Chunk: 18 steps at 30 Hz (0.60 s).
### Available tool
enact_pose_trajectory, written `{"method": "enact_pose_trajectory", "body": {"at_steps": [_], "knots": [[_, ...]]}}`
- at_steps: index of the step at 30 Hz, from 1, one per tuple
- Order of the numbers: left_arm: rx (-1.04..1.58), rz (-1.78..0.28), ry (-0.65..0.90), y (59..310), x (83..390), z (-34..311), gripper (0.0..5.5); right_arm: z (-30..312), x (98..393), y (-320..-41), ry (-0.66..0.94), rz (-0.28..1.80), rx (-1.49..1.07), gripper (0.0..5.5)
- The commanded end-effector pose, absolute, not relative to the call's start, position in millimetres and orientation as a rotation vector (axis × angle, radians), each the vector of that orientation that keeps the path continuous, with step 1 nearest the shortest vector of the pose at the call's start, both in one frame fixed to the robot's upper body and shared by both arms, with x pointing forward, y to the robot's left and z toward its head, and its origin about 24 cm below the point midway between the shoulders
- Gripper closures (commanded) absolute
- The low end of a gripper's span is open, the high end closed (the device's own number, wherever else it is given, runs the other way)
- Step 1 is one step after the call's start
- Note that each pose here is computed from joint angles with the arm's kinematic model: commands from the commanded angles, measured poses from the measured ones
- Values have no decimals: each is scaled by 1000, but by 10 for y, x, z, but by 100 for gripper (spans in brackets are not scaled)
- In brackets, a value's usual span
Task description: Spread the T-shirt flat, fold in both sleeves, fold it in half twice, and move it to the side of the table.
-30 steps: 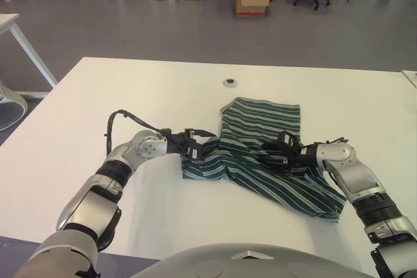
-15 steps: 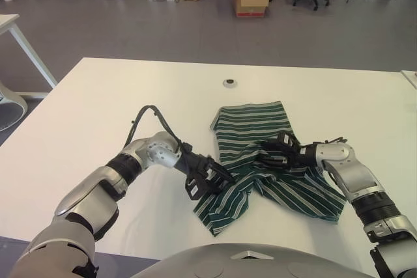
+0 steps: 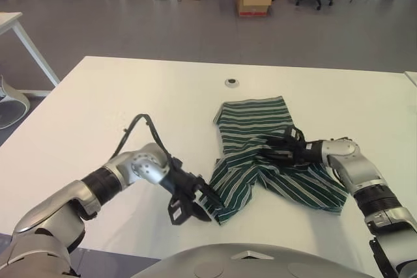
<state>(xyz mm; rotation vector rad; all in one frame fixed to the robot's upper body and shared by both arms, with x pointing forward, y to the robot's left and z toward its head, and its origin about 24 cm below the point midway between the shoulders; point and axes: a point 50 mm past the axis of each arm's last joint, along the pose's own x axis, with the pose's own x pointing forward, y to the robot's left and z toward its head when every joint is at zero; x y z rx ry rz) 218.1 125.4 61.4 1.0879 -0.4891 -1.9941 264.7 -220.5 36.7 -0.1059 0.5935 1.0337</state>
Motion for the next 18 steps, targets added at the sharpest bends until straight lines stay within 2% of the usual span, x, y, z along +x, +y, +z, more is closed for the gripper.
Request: {"method": "enact_pose_trajectory", "body": {"at_steps": [1, 4, 6, 10, 18], "knots": [[1123, -1740, -391, 1460, 2602, 833, 302, 897, 2674, -2362, 607, 1058, 56, 282], [1086, -1689, -358, 1479, 2639, 808, 302, 1124, 2529, -2437, 647, 1085, 180, 282], [1059, -1680, -347, 1477, 2595, 763, 302, 1143, 2377, -2544, 740, 1089, 190, 282], [1015, -1636, -317, 1513, 2519, 702, 302, 1086, 2103, -2790, 930, 1032, 221, 282], [988, -1617, -307, 1483, 2474, 694, 302, 757, 1995, -2835, 1039, 937, 254, 282]]}}
